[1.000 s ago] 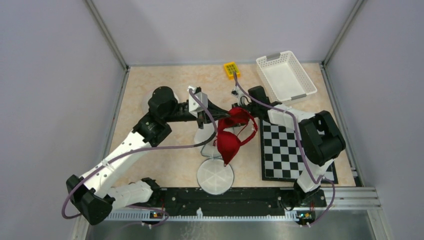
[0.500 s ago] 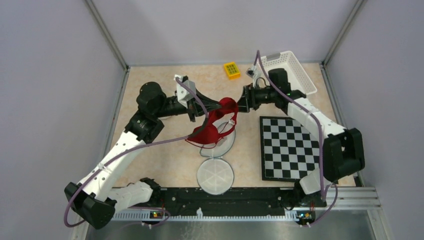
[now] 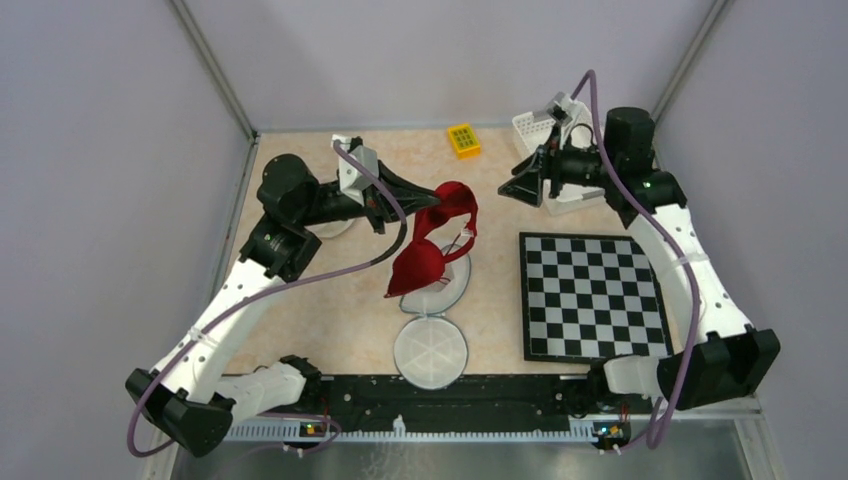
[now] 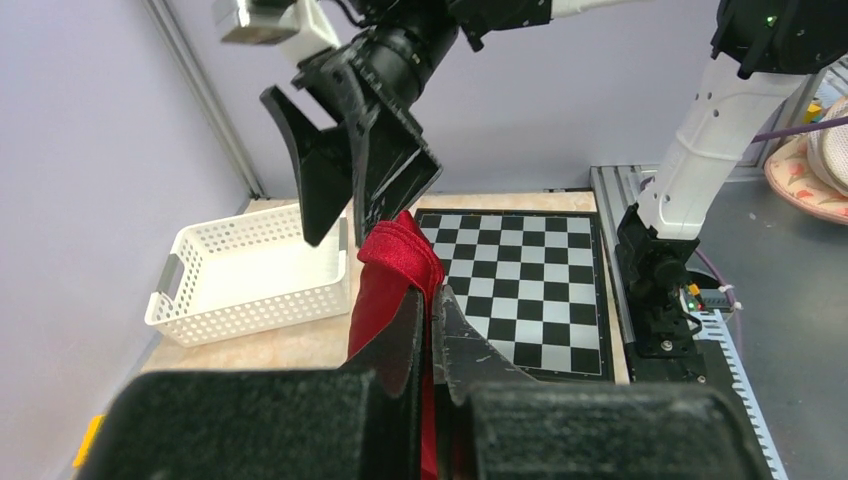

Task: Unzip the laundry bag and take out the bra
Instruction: Pick up the bra from the laundry bag, then place the bra in the bin.

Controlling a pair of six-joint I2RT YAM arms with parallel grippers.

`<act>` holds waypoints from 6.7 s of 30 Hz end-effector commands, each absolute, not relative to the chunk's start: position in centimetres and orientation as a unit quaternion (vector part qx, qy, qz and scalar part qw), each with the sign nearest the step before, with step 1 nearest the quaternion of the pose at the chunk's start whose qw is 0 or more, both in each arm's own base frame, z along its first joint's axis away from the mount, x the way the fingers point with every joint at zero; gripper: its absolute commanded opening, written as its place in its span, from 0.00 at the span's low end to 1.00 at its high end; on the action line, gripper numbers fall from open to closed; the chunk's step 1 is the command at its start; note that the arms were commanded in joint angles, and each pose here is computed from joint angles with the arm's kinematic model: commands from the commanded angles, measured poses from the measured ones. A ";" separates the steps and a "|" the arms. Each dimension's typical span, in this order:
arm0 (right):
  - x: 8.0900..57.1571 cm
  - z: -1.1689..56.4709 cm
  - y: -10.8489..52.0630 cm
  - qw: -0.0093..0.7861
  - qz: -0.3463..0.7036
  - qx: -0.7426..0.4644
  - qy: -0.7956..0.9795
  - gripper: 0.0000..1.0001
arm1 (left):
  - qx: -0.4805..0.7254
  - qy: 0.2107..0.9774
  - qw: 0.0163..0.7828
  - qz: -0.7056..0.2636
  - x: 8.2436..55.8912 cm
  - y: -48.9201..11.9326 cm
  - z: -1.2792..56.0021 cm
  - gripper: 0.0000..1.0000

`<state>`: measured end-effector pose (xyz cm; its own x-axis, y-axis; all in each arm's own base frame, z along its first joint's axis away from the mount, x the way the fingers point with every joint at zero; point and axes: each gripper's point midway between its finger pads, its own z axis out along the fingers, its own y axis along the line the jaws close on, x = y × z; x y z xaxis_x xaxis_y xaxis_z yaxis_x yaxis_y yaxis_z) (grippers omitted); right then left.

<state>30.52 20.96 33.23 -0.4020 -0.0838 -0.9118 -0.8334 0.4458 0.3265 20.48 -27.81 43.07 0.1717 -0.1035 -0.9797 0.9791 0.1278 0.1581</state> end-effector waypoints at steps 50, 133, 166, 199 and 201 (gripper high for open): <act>30.5 49.3 18.9 0.676 0.160 -0.384 0.608 0.00 | 0.354 0.552 0.632 -0.413 26.1 -25.1 44.6 0.99; 57.2 53.8 -8.0 0.817 -0.038 -0.041 0.574 0.00 | 0.346 0.631 0.567 -0.400 27.7 -24.4 34.3 0.99; 60.3 49.9 -2.2 0.783 0.075 -0.011 0.617 0.00 | 0.344 0.656 0.549 -0.386 28.3 -23.8 31.7 0.99; 60.2 45.7 -1.8 0.754 0.081 0.032 0.651 0.00 | 0.348 0.659 0.548 -0.380 28.4 -23.4 31.3 0.99; 60.3 45.0 -2.5 0.752 0.073 0.034 0.655 0.00 | 0.350 0.659 0.549 -0.377 28.5 -23.3 31.3 0.99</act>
